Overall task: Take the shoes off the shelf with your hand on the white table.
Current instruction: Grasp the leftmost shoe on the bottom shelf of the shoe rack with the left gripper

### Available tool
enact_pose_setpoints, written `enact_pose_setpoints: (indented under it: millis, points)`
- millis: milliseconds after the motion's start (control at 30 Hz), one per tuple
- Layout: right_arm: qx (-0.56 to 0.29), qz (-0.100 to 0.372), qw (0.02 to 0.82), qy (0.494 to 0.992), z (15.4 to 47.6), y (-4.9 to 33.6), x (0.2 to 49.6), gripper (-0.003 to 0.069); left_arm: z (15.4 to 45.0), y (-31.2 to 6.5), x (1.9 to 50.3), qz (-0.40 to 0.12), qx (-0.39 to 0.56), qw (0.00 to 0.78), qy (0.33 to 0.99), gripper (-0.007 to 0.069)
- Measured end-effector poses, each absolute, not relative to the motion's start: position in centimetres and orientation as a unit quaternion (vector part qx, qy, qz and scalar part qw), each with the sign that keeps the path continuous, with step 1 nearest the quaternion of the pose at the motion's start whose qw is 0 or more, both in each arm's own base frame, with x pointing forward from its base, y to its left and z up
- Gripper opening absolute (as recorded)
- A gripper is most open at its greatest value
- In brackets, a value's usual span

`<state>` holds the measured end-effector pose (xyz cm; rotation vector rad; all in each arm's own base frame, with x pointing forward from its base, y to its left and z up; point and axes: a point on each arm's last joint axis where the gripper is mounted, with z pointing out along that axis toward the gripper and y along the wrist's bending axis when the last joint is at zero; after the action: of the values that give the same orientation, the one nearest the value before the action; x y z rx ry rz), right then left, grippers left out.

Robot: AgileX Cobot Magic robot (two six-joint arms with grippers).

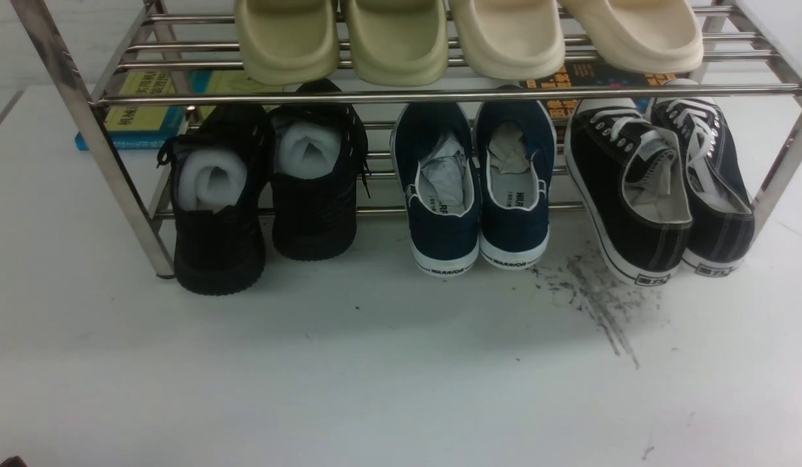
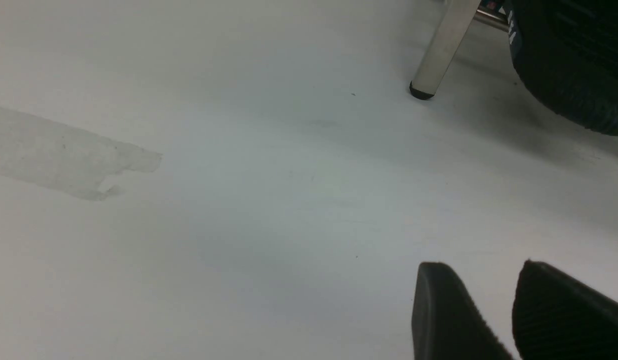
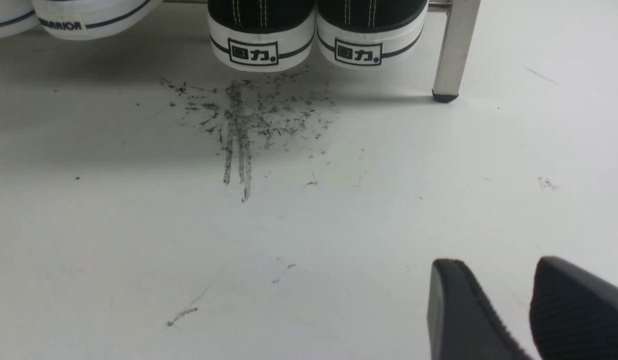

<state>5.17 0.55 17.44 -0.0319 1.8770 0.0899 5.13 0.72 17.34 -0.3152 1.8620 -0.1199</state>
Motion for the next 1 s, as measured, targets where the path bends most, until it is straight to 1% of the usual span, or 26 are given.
enact_pose_setpoints:
  millis: [67,100,133,167,267,367,400,433,500,567,633,767,867,900,933,1000]
  points:
    - [-0.014,0.039,0.590,0.806,17.4,0.5,5.2,0.0237,17.4,0.8,5.1,-0.038,-0.126,0.589,0.798,0.0242]
    - [-0.014,0.039,0.590,0.806,17.4,0.5,5.2,0.0237,17.4,0.8,5.2,-0.039,-0.129,0.589,0.797,0.0242]
    - [-0.014,0.039,0.590,0.806,17.4,0.5,5.2,0.0237,17.4,0.8,5.1,-0.047,-0.138,0.588,0.795,0.0242]
    - [-0.014,0.039,0.590,0.806,17.4,0.5,5.2,0.0237,17.4,0.7,5.2,-0.067,-0.158,0.586,0.792,0.0242]
    - [-0.014,0.039,0.590,0.806,17.4,0.5,5.2,0.0237,17.4,0.3,5.2,-0.165,-0.248,0.569,0.767,0.0242]
    - [-0.014,0.039,0.590,0.806,17.4,0.5,5.2,0.0237,17.5,-0.2,5.2,-0.281,-0.357,0.525,0.719,0.0242]
    - [-0.014,0.039,0.590,0.806,17.4,0.5,5.2,0.0237,17.5,-0.2,5.2,-0.281,-0.357,0.525,0.719,0.0242]
    - [-0.014,0.039,0.590,0.806,17.4,0.5,5.2,0.0237,17.4,-0.5,5.2,-0.334,-0.410,0.495,0.690,0.0242]
    - [-0.014,0.039,0.590,0.806,17.4,0.5,5.2,0.0237,17.4,-0.6,5.2,-0.365,-0.443,0.474,0.668,0.0242]
    - [-0.014,0.039,0.590,0.806,17.4,0.5,5.2,0.0237,17.5,-0.6,5.2,-0.377,-0.458,0.465,0.658,0.0242]
    - [-0.014,0.039,0.590,0.806,17.4,0.5,5.2,0.0237,17.5,-0.6,5.2,-0.379,-0.461,0.463,0.655,0.0242]
    - [-0.014,0.039,0.590,0.806,17.4,0.5,5.2,0.0237,17.6,-0.5,5.4,-0.380,-0.453,0.482,0.647,0.0242]
    - [-0.014,0.039,0.590,0.806,17.4,0.5,5.2,0.0237,18.2,-0.4,5.4,-0.381,-0.436,0.505,0.641,0.0235]
    - [-0.014,0.039,0.590,0.806,17.4,0.5,5.2,0.0237,19.4,-0.4,5.3,-0.375,-0.415,0.522,0.644,0.0214]
    - [-0.014,0.039,0.590,0.806,17.4,0.5,5.2,0.0237,19.6,-0.4,5.3,-0.373,-0.412,0.525,0.644,0.0209]
    - [-0.014,0.039,0.590,0.806,17.4,0.5,5.2,0.0237,22.6,-0.4,4.8,-0.342,-0.368,0.554,0.664,0.0135]
